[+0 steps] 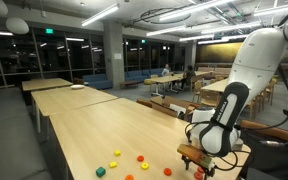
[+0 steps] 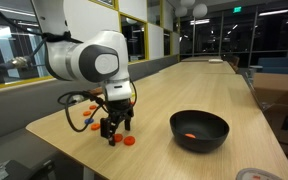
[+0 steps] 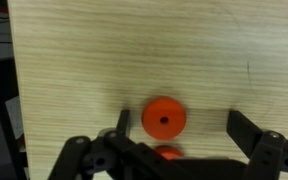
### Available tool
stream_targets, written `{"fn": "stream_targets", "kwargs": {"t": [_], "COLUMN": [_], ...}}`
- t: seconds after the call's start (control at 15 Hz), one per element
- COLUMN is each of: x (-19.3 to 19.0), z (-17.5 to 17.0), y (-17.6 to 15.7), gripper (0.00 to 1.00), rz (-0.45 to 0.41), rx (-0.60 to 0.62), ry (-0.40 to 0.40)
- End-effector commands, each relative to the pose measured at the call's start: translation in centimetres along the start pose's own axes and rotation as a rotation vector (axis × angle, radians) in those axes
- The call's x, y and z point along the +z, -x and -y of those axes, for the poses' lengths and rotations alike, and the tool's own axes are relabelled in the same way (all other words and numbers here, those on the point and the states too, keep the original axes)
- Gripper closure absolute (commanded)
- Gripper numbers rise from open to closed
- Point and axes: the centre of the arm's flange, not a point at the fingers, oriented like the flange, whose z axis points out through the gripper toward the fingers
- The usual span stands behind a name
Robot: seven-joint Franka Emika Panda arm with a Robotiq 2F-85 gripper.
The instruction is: Put some of the rings in the bowl
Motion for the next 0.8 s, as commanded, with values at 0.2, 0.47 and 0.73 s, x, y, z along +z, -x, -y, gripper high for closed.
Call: {"fn": "stream_targets", "kwargs": {"t": [0.2, 0.47, 0.73], "x": [-0.47, -0.84, -0.99], "z": [-0.30, -0.47, -0.42], "y": [0.36, 0.28, 0.16], "gripper": [0.00, 0.00, 0.00], "rz": [-0.019, -0.024, -0.025], "rx": [-0.001, -0.004, -0.009], "ry": [-0.030, -0.034, -0.041]}}
